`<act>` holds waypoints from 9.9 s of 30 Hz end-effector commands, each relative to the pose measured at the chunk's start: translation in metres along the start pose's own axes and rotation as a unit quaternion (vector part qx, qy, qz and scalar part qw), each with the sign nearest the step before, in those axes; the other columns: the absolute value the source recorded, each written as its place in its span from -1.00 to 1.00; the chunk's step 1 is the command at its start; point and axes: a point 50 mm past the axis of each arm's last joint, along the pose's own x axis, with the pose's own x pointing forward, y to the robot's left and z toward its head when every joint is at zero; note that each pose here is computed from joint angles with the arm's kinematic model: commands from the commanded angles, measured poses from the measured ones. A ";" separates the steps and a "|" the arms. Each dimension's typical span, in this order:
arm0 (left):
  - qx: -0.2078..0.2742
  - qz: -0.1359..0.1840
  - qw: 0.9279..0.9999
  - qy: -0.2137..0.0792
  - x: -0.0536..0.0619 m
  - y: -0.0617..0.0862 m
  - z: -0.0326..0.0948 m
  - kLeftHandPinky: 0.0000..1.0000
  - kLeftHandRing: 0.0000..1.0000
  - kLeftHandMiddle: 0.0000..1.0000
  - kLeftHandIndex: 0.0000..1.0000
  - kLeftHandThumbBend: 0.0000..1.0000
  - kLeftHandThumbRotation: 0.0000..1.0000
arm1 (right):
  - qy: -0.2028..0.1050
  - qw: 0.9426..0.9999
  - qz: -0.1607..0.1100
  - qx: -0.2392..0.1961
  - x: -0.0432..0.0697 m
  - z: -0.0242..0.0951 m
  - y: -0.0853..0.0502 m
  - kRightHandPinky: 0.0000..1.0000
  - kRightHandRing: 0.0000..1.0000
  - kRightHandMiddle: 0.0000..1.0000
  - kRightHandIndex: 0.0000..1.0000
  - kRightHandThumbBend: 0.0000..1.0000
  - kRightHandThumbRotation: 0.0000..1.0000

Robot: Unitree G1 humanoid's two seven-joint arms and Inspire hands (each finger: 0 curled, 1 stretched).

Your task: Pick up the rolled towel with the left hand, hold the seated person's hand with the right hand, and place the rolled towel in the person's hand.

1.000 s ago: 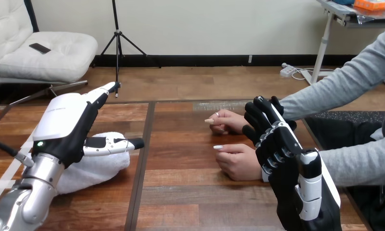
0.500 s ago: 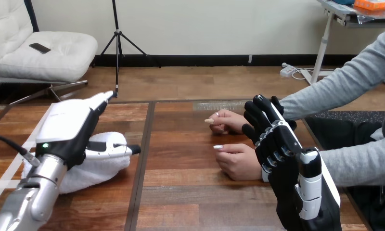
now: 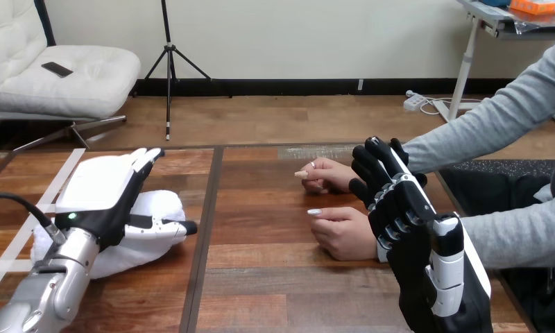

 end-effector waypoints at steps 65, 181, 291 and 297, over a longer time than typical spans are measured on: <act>0.058 -0.052 0.995 0.060 0.021 0.010 -0.014 0.76 0.80 0.84 0.84 1.00 0.24 | -0.049 0.999 0.000 -0.021 0.011 0.015 -0.002 0.99 0.88 0.84 0.84 0.47 1.00; -0.238 0.068 0.967 -0.053 -0.001 0.041 0.022 -0.40 -0.30 -0.15 -0.10 0.27 -1.00 | -0.043 0.999 0.000 -0.028 0.010 0.015 -0.005 0.95 0.88 0.85 0.85 0.45 1.00; -0.577 0.234 0.735 -0.270 -0.096 0.062 0.094 -0.61 -0.50 -0.38 -0.26 0.19 -1.00 | 0.057 0.935 0.088 -0.338 0.090 0.004 -0.115 0.55 0.69 0.71 0.68 0.44 0.77; -0.578 0.233 0.734 -0.270 -0.095 0.062 0.094 -0.61 -0.50 -0.38 -0.26 0.20 -1.00 | 0.086 0.924 0.099 -0.358 0.094 0.002 -0.121 0.57 0.70 0.72 0.71 0.56 0.61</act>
